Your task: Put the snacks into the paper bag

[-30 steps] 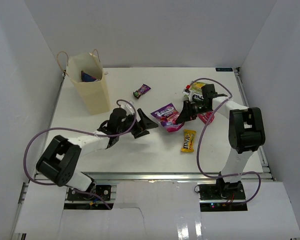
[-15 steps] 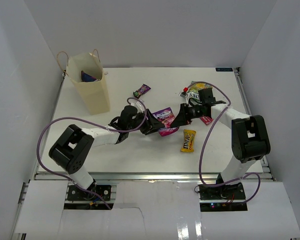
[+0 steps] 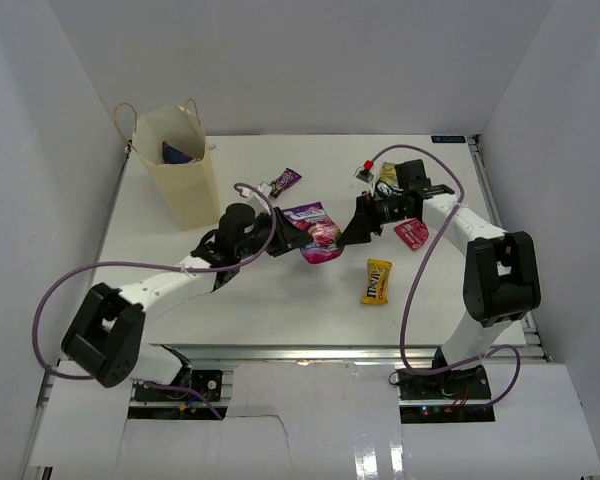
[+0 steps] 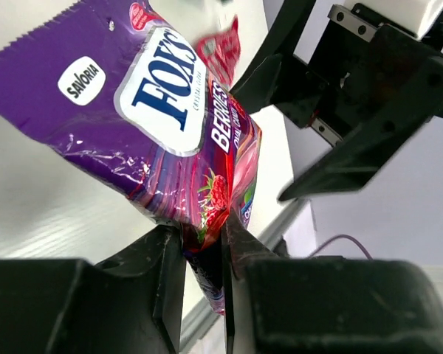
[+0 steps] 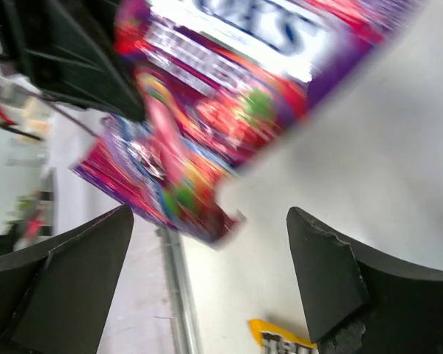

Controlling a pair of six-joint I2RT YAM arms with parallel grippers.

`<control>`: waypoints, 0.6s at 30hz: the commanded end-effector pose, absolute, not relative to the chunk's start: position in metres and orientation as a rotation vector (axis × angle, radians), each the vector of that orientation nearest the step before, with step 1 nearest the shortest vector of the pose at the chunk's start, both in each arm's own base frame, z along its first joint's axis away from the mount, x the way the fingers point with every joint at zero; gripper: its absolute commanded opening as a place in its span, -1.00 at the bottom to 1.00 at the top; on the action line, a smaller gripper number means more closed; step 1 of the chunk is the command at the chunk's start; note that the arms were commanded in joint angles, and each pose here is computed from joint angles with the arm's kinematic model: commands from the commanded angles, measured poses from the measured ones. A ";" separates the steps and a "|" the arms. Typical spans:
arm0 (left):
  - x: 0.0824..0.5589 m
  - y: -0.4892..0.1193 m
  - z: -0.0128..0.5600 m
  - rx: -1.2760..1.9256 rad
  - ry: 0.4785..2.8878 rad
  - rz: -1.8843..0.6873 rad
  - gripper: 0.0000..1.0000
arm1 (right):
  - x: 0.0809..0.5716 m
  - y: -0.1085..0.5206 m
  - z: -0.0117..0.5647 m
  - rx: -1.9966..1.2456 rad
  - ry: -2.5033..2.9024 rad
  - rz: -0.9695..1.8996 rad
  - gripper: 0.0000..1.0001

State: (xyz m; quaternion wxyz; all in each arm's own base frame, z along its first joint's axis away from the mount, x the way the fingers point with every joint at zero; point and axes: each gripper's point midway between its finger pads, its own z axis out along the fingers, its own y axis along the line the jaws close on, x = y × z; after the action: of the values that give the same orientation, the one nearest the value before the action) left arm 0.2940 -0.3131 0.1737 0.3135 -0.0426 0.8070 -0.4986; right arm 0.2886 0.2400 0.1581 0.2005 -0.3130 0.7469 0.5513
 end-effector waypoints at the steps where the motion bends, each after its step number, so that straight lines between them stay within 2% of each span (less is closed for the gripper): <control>1: 0.306 -0.268 0.222 -0.021 1.993 -1.084 -0.89 | 0.314 0.225 0.186 -0.966 2.007 1.295 0.80; 7: 0.322 -0.172 0.296 -0.097 1.883 -0.784 -0.90 | 0.360 0.189 0.231 -1.046 1.891 0.745 0.80; 10: 0.335 -0.129 0.341 -0.106 1.807 -0.629 -0.88 | 0.391 0.158 0.265 -0.869 1.822 0.445 0.80; 13: 0.350 -0.090 0.383 -0.109 1.758 -0.486 -0.88 | 0.384 0.161 0.256 -0.967 1.788 0.497 0.80; 15: 0.368 -0.064 0.383 -0.136 1.810 -0.382 -0.88 | 0.369 0.171 0.243 -1.010 1.805 0.619 0.82; 16: 0.371 -0.056 0.417 -0.132 1.750 -0.352 -0.88 | 0.361 0.176 0.241 -1.036 1.790 0.668 0.83; 18: 0.386 -0.038 0.422 -0.153 1.767 -0.253 -0.88 | 0.354 0.176 0.234 -1.040 1.796 0.688 0.84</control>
State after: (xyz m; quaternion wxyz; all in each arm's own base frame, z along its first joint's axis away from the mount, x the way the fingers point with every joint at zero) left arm 0.3805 -0.0632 0.4212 0.6330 -0.0792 0.7474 -0.1857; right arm 0.3656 0.1727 0.2572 0.4855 -0.4075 0.7302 0.2551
